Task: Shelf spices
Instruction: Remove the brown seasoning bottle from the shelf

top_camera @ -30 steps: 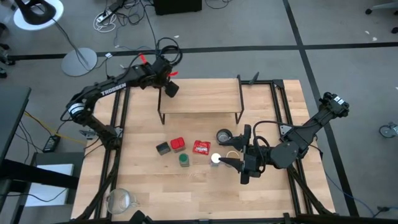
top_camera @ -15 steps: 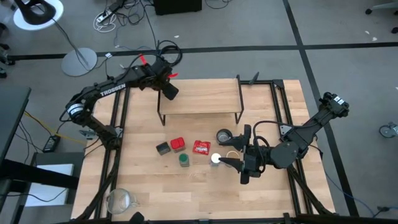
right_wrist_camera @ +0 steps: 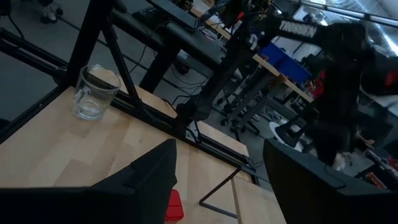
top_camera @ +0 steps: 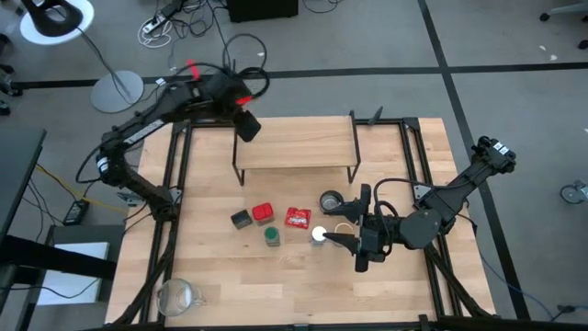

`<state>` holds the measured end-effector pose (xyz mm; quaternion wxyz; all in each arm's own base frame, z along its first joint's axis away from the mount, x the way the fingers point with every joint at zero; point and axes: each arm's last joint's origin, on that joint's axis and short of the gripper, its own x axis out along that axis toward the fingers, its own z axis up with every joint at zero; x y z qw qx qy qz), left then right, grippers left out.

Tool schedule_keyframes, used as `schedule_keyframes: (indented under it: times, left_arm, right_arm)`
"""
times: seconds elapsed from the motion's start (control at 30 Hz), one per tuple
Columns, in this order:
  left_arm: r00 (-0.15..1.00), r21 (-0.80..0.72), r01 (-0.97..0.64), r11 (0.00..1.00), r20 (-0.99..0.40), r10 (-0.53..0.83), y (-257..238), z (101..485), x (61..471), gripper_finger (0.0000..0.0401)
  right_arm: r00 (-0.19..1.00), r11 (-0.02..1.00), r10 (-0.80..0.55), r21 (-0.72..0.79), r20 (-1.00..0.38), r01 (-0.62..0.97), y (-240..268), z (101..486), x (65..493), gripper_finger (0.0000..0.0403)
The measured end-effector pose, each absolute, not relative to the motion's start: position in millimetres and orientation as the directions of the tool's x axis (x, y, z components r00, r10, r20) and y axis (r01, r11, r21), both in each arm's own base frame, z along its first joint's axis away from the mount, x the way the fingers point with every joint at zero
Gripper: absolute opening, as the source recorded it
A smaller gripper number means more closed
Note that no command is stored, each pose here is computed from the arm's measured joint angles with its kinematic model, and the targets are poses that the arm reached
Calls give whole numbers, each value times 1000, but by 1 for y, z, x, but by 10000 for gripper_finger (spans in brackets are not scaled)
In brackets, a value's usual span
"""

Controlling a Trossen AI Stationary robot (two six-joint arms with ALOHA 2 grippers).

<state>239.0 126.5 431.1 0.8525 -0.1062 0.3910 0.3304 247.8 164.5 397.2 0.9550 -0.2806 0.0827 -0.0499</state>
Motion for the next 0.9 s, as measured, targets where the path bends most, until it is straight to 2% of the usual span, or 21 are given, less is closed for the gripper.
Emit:
schedule_keyframes:
  times: [0.13, 0.33, 0.53, 0.9]
  left_arm:
    - [495, 112, -599, 793, -727, 476, 91, 451, 229, 174]
    - [355, 202, -592, 780, -803, 478, 41, 434, 214, 174]
    - [306, 201, -586, 785, -842, 445, -3, 395, 210, 174]
    - [81, 295, -618, 729, -898, 432, -51, 289, 196, 174]
  right_arm:
    - [981, 837, -142, -544, -130, 49, 164, 397, 248, 240]
    - [981, 837, -142, -545, -131, 48, 164, 397, 248, 240]
    - [981, 837, -142, -545, -131, 48, 164, 397, 248, 240]
    - [981, 837, -142, -544, -130, 49, 164, 397, 248, 240]
